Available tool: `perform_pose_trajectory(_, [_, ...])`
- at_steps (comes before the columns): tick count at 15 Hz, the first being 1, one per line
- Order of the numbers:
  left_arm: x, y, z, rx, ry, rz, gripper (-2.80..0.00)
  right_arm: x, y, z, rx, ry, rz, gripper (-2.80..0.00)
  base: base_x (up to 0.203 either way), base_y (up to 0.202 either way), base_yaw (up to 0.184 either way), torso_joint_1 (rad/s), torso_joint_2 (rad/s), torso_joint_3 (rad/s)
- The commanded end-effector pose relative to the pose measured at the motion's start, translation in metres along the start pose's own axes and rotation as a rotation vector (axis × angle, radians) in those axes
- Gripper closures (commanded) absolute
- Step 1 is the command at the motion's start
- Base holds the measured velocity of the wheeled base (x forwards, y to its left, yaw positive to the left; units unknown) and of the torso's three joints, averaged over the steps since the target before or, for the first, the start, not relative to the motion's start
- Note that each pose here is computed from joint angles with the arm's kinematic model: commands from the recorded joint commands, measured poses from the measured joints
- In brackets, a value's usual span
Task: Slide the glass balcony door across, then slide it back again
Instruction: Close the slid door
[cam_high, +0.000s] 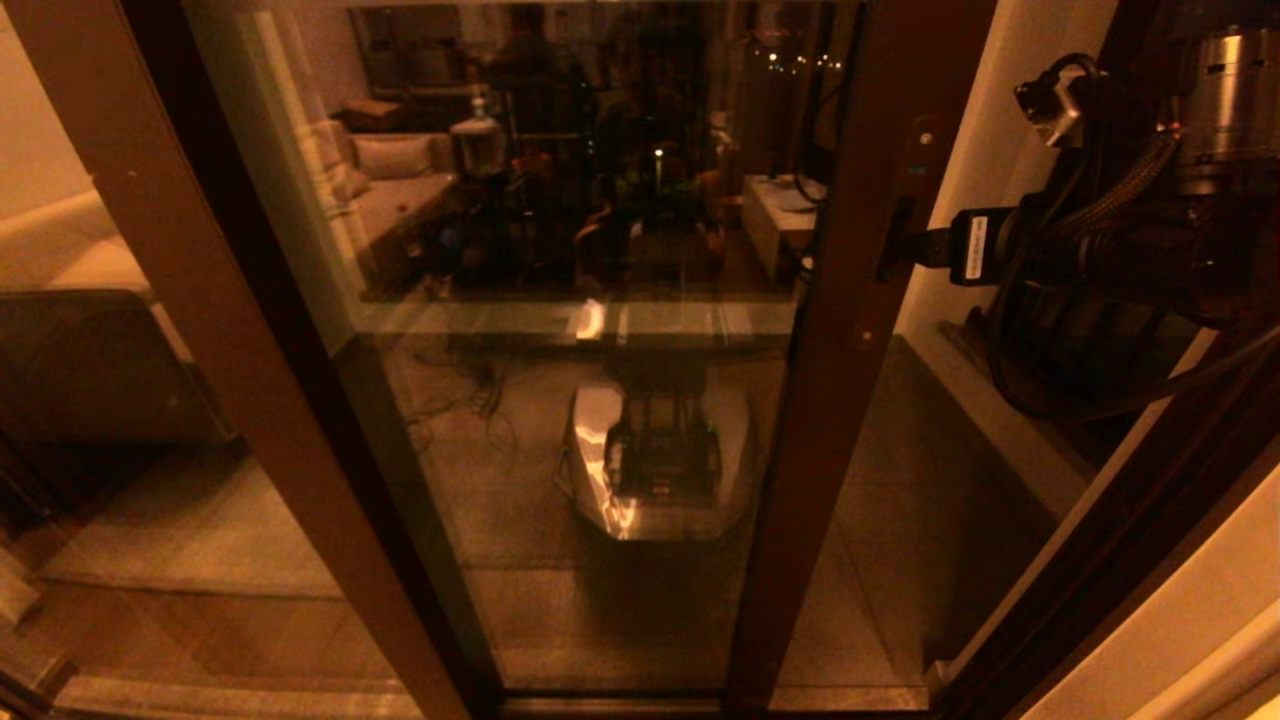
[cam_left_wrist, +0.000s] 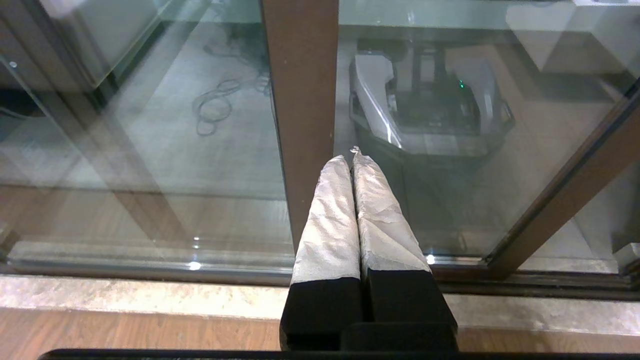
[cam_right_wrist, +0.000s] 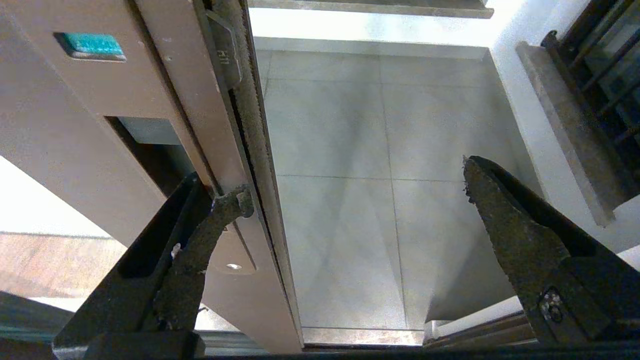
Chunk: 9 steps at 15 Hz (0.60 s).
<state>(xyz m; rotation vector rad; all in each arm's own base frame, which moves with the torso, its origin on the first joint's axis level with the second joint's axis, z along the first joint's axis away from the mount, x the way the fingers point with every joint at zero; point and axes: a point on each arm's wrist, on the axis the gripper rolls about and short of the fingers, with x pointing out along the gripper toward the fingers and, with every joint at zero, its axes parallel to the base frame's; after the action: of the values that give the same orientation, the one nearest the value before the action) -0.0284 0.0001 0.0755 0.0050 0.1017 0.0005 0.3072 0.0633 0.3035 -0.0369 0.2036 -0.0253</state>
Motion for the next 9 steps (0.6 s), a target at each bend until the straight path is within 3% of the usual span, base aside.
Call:
perform_pose_trajectory(1, [0.000, 0.000, 0.000, 0.000, 0.001, 0.001, 0.00, 0.000, -0.004, 0.000, 0.002, 0.001, -0.009, -2.80, 0.000, 0.000, 0.000, 0.000, 0.00, 0.000])
perform_pose_trajectory(9, [0.000, 0.000, 0.000, 0.001, 0.001, 0.001, 0.00, 0.002, -0.017, 0.000, 0.009, 0.004, -0.027, -2.80, 0.000, 0.000, 0.000, 0.000, 0.00, 0.000])
